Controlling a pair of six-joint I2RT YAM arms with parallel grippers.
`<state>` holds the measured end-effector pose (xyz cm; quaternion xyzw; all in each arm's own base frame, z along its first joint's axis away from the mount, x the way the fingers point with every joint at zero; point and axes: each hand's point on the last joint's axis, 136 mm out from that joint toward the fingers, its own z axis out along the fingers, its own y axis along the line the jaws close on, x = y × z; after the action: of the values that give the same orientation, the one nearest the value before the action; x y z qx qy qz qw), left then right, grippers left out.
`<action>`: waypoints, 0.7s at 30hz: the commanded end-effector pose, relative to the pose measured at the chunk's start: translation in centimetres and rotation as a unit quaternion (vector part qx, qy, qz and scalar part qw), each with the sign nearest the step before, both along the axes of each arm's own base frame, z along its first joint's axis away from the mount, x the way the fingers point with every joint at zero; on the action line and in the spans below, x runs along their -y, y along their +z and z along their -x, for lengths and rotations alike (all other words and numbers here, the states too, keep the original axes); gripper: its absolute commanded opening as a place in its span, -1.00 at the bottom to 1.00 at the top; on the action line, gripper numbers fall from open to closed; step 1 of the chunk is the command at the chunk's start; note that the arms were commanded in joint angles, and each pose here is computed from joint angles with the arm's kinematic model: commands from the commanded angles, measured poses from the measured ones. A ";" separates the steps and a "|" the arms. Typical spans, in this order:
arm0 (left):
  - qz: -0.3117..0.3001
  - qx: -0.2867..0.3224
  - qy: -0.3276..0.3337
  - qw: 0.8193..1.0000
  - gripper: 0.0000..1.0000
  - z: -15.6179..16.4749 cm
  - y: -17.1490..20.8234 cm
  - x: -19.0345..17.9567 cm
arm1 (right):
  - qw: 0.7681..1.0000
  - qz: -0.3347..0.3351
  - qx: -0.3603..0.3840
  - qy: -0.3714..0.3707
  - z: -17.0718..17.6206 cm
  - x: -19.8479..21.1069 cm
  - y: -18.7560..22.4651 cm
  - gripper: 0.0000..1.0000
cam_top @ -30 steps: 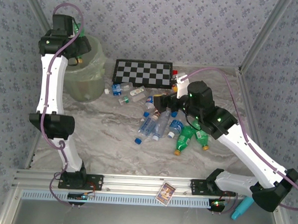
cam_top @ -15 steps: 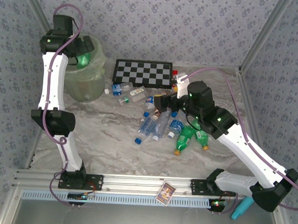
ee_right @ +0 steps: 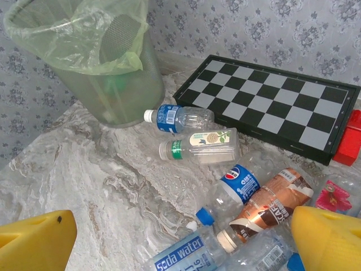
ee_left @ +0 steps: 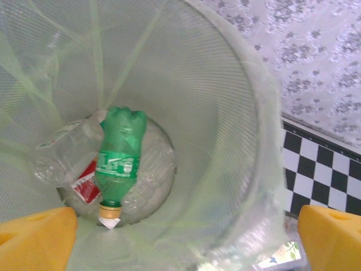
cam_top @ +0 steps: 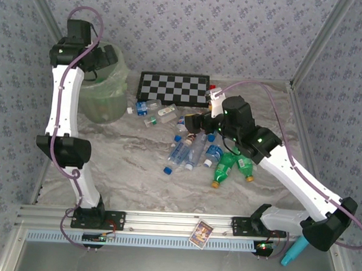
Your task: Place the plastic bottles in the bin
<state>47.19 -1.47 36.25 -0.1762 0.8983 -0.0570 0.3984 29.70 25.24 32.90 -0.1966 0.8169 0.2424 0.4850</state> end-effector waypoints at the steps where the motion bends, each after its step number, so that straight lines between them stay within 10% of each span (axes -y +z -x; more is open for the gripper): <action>1: 0.002 0.016 -0.013 1.000 0.99 2.0 1.8 1.4 | 1.000 -0.026 0.010 -0.007 -0.5 -0.2 1.7 0.99; 11: -0.007 -0.018 -0.083 0.996 1.00 5.4 -1.0 7.6 | 0.993 -0.001 -0.064 -0.101 -2.2 2.8 -2.5 0.99; 21: 0.074 -0.035 -0.157 0.984 0.99 8.9 -5.9 12.8 | 0.925 0.068 -0.222 -0.300 0.3 11.6 -11.8 0.92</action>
<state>38.64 -12.55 28.56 -0.0696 0.9390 -0.1229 0.3137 31.69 17.52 25.47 0.0073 0.9095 0.1301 0.3948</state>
